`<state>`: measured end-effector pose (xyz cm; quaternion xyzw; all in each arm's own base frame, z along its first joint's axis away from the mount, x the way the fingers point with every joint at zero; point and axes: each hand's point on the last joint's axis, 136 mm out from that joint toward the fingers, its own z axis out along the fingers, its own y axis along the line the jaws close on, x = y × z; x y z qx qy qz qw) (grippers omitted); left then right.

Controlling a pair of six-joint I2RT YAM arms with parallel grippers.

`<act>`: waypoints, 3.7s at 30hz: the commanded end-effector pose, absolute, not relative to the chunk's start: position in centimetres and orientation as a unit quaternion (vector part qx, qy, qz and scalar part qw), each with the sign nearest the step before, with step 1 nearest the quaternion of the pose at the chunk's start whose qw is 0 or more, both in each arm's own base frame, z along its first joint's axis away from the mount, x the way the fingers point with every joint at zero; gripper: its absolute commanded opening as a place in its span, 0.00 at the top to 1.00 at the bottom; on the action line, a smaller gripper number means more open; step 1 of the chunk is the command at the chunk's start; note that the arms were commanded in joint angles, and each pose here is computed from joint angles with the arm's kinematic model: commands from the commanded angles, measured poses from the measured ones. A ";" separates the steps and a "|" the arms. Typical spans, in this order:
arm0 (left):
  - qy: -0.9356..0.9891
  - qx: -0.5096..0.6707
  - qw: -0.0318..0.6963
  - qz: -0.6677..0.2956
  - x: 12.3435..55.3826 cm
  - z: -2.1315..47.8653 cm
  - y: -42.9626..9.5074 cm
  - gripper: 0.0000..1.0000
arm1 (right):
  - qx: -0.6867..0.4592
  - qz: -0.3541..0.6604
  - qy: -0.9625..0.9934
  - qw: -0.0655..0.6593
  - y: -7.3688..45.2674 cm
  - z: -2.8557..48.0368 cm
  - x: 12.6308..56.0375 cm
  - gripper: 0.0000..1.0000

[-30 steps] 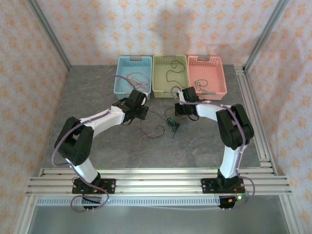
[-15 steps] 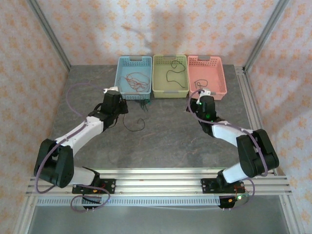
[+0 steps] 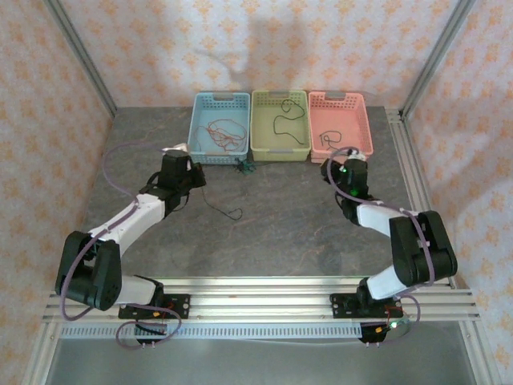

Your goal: Untangle the cables

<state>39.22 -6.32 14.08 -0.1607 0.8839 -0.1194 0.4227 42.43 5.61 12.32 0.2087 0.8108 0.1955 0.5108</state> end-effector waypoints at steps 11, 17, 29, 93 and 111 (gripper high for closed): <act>0.880 -0.030 0.465 -0.097 38.8 16.3 -11.0 1.00 | 0.054 0.252 0.790 0.556 12.2 16.0 43.7 0.49; 0.864 0.022 0.471 -0.174 38.1 17.3 -14.2 1.00 | -0.138 0.360 0.782 0.490 23.5 15.0 41.4 0.49; 0.834 0.176 0.422 -0.310 33.8 22.4 -23.5 1.00 | -0.343 0.377 0.677 0.531 29.9 15.3 34.9 0.29; 0.709 -0.014 0.658 -0.253 28.5 52.1 -15.7 1.00 | -0.140 0.081 0.819 0.550 20.0 11.3 43.5 0.39; 0.717 -0.064 0.639 -0.271 42.0 52.8 -19.8 1.00 | -0.059 0.057 0.795 0.600 16.0 13.7 43.7 0.38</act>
